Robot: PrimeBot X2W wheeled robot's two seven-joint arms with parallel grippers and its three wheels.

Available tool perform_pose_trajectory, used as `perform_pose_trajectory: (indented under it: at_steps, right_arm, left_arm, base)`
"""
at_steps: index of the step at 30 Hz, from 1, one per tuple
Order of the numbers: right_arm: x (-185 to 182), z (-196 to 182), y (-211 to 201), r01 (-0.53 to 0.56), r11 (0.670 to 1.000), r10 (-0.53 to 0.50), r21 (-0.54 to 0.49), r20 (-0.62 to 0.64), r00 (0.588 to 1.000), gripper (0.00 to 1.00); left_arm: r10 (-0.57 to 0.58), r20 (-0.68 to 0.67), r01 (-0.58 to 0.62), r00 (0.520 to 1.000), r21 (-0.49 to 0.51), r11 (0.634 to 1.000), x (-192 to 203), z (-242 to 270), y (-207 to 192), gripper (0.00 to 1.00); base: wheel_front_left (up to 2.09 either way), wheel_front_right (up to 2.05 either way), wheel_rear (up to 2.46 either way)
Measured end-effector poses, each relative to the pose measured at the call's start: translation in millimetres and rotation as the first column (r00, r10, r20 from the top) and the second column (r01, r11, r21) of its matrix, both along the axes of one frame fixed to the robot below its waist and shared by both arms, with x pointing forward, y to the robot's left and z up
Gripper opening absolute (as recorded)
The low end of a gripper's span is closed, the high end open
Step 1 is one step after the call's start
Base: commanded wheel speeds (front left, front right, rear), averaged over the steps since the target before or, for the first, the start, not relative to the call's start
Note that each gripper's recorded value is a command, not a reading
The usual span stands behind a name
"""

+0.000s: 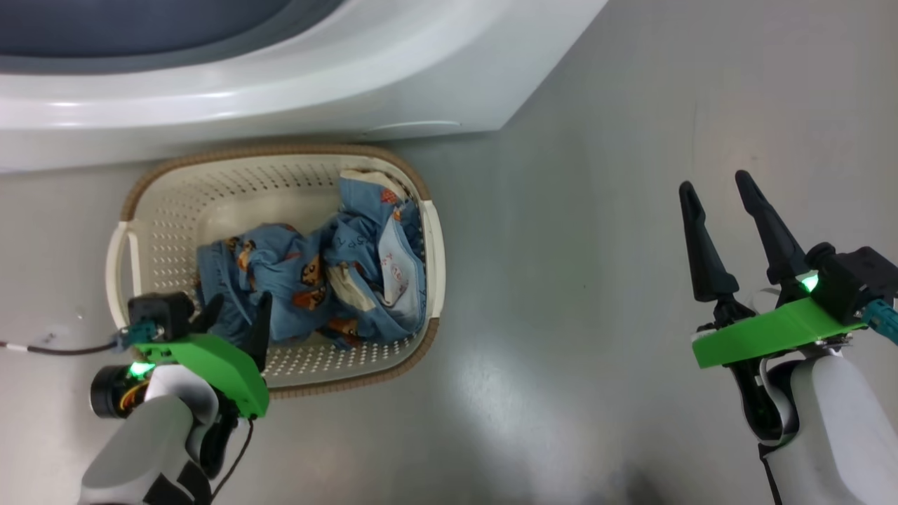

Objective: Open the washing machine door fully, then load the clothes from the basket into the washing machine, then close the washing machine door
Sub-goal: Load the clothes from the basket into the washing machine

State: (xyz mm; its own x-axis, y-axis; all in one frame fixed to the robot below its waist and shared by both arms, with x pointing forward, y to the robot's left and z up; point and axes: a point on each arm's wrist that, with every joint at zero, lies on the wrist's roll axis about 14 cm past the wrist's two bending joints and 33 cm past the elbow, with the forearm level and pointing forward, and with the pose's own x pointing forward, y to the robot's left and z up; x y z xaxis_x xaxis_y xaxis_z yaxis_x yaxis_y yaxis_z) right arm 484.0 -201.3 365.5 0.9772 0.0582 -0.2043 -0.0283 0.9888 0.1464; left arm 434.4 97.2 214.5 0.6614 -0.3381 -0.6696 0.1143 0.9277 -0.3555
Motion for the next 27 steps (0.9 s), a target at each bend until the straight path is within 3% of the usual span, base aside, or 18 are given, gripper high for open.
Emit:
perform_pose_trajectory:
  at_steps: [10, 27]
  right_arm:
    - [9, -25, 3, -0.009, 1.0, 0.009, 0.0, -0.036, 0.999, 1.0]
    - [12, -46, -9, 0.015, 1.0, -0.017, -0.025, -0.063, 0.998, 1.0]
  left_arm:
    - [-0.071, -0.079, 0.074, 0.994, 0.026, 0.997, 8, -36, -4, 1.0]
    - [-0.095, -0.197, 0.102, 0.976, 0.027, 0.994, 22, -80, -4, 1.0]
  base:
    - [0.0, 0.0, 0.0]
    - [0.0, 0.0, 0.0]
